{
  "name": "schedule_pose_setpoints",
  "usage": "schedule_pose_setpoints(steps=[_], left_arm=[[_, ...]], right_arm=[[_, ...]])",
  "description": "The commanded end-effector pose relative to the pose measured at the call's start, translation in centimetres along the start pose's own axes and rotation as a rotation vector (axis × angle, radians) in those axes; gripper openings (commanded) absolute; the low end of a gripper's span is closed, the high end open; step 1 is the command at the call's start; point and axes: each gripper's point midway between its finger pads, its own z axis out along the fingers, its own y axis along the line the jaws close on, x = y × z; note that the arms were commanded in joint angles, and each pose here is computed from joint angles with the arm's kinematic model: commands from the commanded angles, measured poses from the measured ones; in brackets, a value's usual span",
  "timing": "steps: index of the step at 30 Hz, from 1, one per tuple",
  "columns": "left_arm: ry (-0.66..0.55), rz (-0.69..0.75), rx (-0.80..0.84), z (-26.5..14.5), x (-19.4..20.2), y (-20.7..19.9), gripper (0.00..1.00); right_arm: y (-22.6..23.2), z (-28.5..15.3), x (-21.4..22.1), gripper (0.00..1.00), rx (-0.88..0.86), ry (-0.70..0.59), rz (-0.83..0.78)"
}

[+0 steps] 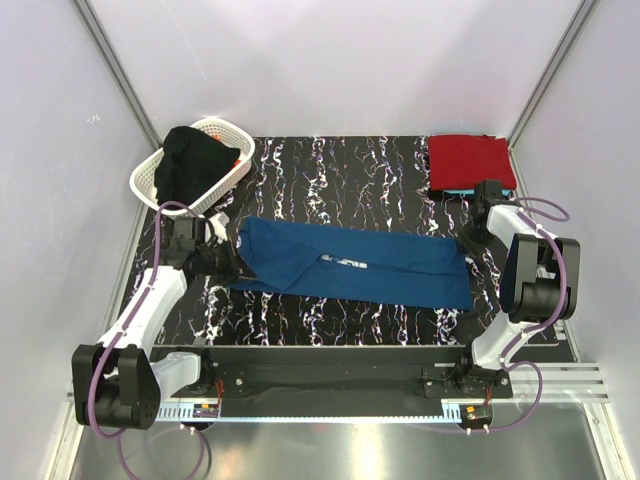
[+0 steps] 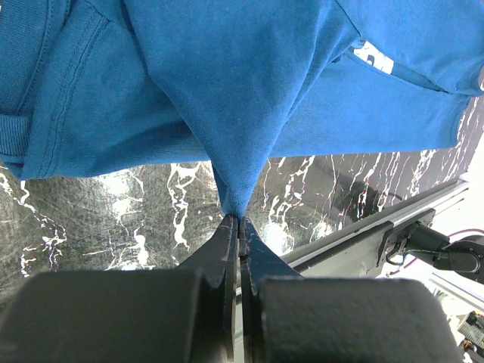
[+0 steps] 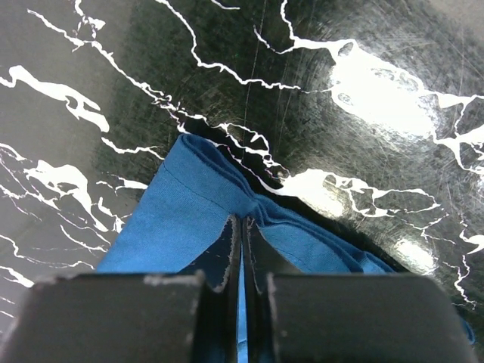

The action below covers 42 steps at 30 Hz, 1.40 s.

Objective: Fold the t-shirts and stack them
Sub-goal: Fold the tshirt

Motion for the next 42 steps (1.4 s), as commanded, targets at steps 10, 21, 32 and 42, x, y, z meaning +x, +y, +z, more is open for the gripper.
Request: schedule_pose_setpoints(steps=[10,21,32,42], left_arm=[[-0.020,0.035,0.035,0.0,-0.4,-0.5,0.00],[-0.021,0.033,0.033,0.0,-0.4,-0.4,0.00],[-0.023,0.031,0.024,0.1,-0.4,-0.2,0.00],[-0.026,0.027,0.012,0.1,-0.4,0.0,0.00]], right_arm=[[2.2,-1.2,-1.6,0.24,-0.092,-0.032,0.001],[1.6,-0.3,-0.1,0.01,-0.067,0.020,0.070],[1.0,-1.5,-2.7,0.00,-0.041,-0.103,0.009],[2.3,-2.3,-3.3,0.00,-0.130,-0.144,-0.013]])
